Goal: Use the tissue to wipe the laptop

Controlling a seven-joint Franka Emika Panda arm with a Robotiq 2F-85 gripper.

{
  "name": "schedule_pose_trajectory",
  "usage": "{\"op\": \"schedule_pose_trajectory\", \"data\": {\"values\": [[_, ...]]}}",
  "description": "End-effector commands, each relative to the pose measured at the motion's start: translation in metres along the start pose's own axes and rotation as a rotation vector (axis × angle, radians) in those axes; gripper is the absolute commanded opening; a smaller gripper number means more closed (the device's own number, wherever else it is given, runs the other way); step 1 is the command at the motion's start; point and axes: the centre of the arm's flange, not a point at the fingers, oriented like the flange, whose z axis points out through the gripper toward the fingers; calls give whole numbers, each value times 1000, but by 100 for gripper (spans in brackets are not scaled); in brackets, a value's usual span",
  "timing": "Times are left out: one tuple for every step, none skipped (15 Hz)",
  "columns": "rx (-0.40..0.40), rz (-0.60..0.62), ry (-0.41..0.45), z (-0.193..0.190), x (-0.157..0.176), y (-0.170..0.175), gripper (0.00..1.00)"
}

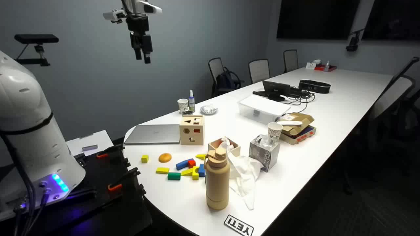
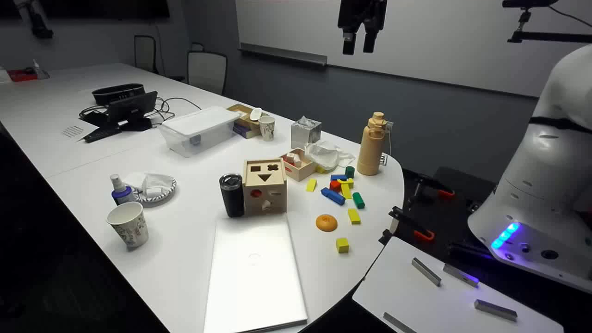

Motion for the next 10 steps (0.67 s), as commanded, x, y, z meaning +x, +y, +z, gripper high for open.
{"op": "schedule_pose_trajectory", "data": {"values": [[0,0,0,0,0,0,100],[0,0,0,0,0,0,100],[0,0,0,0,0,0,100],[0,0,0,0,0,0,100],[0,0,0,0,0,0,100],[15,60,23,4,4,10,100],[23,131,57,7,8,19,100],[31,187,75,12,14,37,100],[40,238,95,16,17,51,100],[37,290,120,24,21,70,100]]}}
